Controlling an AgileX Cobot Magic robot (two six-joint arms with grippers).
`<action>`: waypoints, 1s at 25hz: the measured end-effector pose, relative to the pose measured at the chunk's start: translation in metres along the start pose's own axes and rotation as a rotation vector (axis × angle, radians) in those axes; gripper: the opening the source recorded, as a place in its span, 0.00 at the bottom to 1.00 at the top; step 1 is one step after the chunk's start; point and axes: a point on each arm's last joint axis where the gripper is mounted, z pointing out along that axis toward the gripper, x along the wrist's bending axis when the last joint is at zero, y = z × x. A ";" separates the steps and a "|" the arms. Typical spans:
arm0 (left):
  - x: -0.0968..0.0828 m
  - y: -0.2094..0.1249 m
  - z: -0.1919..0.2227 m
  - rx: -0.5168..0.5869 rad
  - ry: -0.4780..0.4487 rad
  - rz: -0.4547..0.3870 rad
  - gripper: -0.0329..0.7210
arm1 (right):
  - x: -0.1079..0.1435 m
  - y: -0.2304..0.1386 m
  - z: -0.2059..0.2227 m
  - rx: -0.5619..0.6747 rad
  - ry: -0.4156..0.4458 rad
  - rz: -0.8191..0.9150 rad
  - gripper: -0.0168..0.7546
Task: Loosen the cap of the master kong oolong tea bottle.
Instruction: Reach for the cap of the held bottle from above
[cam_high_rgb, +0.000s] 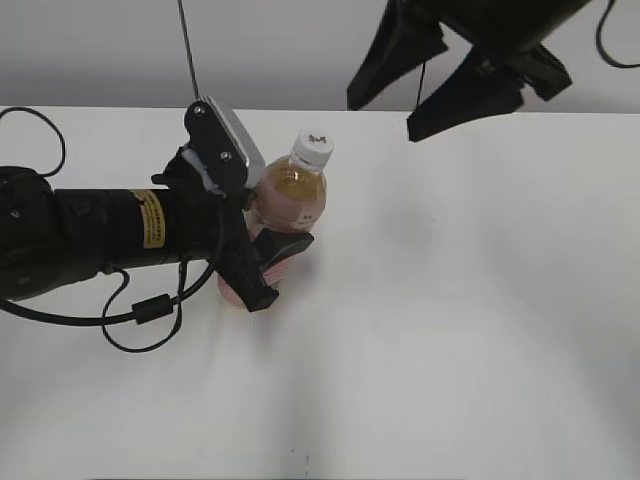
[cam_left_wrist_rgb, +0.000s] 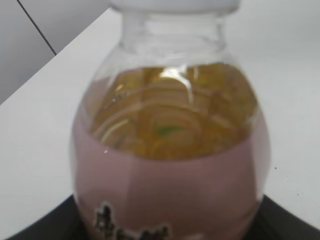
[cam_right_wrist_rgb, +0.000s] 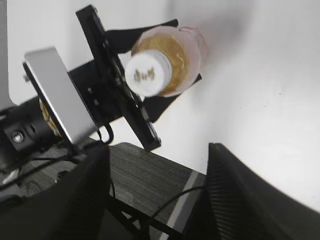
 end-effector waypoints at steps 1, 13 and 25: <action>0.000 0.000 0.000 -0.001 0.001 0.002 0.58 | 0.003 0.005 0.004 0.003 0.003 0.027 0.62; 0.000 0.000 -0.001 0.005 0.002 0.034 0.58 | 0.004 0.027 0.053 0.081 0.003 0.250 0.62; 0.001 -0.001 -0.001 0.024 0.005 0.048 0.58 | -0.001 0.033 0.071 0.074 0.017 0.338 0.60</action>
